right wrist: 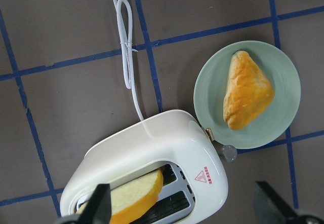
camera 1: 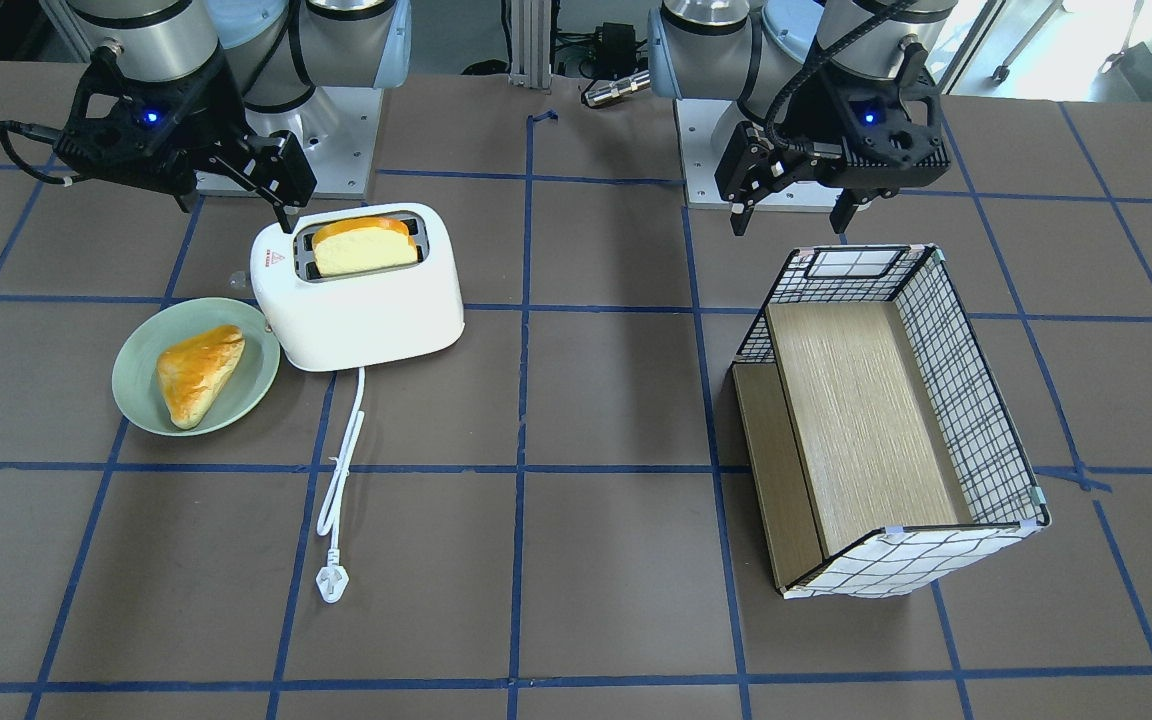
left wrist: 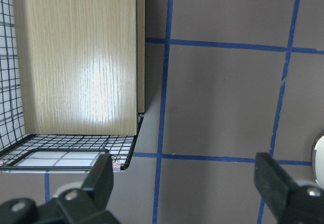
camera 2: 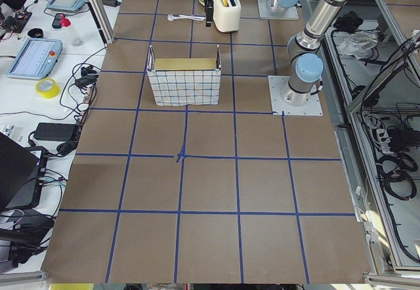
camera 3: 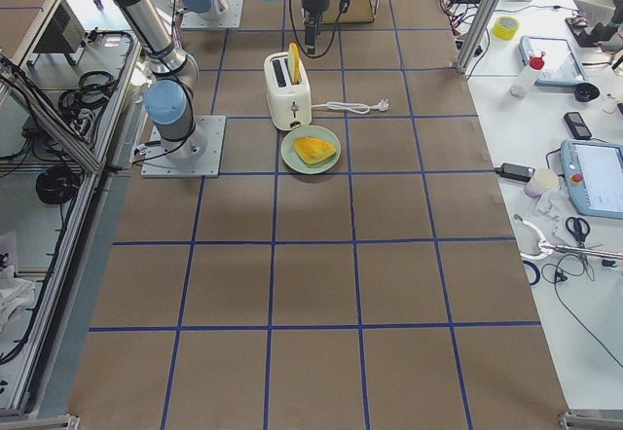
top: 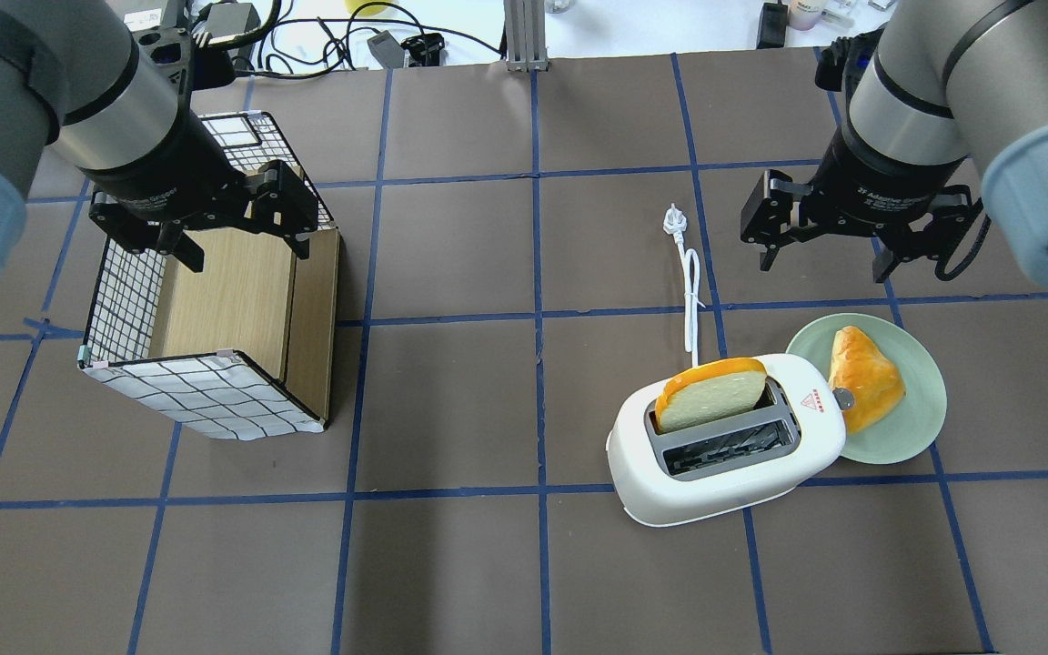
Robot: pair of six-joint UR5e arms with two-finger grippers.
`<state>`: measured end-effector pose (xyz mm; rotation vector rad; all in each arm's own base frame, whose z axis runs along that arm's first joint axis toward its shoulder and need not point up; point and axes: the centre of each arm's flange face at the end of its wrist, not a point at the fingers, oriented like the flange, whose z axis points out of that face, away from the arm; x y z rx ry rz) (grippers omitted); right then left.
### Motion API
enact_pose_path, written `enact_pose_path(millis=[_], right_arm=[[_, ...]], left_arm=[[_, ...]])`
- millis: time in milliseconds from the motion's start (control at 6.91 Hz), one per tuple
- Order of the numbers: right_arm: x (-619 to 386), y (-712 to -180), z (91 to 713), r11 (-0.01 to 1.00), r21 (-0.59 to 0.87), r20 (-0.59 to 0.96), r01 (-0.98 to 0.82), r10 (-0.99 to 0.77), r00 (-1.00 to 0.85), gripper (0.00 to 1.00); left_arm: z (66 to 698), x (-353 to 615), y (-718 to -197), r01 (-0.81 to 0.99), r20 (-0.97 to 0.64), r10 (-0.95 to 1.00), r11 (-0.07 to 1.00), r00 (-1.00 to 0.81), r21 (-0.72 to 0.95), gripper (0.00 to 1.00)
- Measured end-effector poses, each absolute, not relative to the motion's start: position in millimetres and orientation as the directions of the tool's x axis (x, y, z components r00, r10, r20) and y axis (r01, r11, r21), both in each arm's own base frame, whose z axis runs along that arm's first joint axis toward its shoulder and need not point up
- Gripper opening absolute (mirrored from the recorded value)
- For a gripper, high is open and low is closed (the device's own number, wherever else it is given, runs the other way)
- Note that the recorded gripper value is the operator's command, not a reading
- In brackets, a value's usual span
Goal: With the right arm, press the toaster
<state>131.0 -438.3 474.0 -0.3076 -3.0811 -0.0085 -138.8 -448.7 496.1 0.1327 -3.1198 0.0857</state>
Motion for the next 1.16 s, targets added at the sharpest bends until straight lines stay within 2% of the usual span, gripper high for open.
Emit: enact_pose_path(millis=[1158], right_arm=[[130.8, -436.5, 477.0, 0.98, -0.007, 0.046, 0.198, 0.198, -0.979, 1.0]], left_arm=[[496.0, -138.8, -448.6, -0.085, 0.02, -0.084, 0.995, -0.996, -0.054, 1.0]])
